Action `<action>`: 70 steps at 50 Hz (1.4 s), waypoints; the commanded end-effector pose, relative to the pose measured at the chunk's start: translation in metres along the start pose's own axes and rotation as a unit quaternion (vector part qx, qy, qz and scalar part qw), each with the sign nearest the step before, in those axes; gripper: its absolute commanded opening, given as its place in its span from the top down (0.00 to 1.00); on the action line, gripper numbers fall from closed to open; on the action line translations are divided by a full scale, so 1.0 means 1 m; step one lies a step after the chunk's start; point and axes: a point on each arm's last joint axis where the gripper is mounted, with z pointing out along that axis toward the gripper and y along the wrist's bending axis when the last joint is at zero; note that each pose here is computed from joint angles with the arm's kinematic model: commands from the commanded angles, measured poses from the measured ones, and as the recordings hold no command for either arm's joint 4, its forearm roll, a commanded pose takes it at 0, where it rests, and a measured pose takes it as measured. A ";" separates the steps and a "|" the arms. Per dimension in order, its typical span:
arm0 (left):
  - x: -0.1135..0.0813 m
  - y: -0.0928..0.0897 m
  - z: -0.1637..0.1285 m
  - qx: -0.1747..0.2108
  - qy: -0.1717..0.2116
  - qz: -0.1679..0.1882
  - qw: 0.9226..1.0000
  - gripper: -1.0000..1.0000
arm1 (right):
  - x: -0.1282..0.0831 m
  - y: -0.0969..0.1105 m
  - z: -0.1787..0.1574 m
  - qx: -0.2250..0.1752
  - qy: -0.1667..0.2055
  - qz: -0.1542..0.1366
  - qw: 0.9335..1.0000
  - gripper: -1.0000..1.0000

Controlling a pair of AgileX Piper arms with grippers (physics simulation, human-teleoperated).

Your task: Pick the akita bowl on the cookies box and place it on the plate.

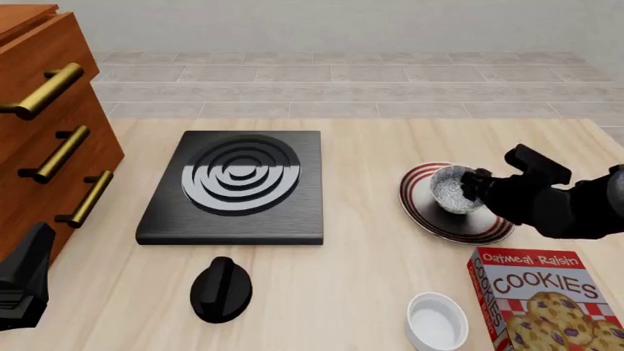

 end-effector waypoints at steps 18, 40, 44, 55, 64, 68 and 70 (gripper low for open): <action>0.000 0.000 0.000 0.000 0.000 0.000 1.000 0.00 | -0.005 0.003 -0.008 -0.008 -0.014 0.020 1.000 0.00; 0.000 0.000 0.000 0.000 0.000 0.000 1.000 0.00 | -0.037 0.003 -0.069 -0.013 -0.069 0.028 0.997 0.00; 0.000 0.000 0.000 0.000 0.000 0.000 1.000 0.00 | -0.047 0.008 -0.097 -0.021 -0.089 0.025 0.995 0.00; 0.000 0.000 0.000 0.000 0.000 0.000 1.000 0.00 | -0.057 0.016 -0.153 -0.039 -0.124 0.017 0.991 0.00; 0.000 0.000 0.000 0.000 0.000 0.000 1.000 0.00 | -0.055 0.019 -0.190 -0.055 -0.145 0.014 0.988 0.00; 0.000 0.000 0.000 0.000 0.000 0.000 1.000 0.00 | -0.056 0.022 -0.210 -0.064 -0.156 0.009 0.986 0.00; 0.000 0.000 0.000 0.000 0.000 0.000 1.000 0.00 | -0.056 0.023 -0.222 -0.069 -0.161 0.007 0.984 0.00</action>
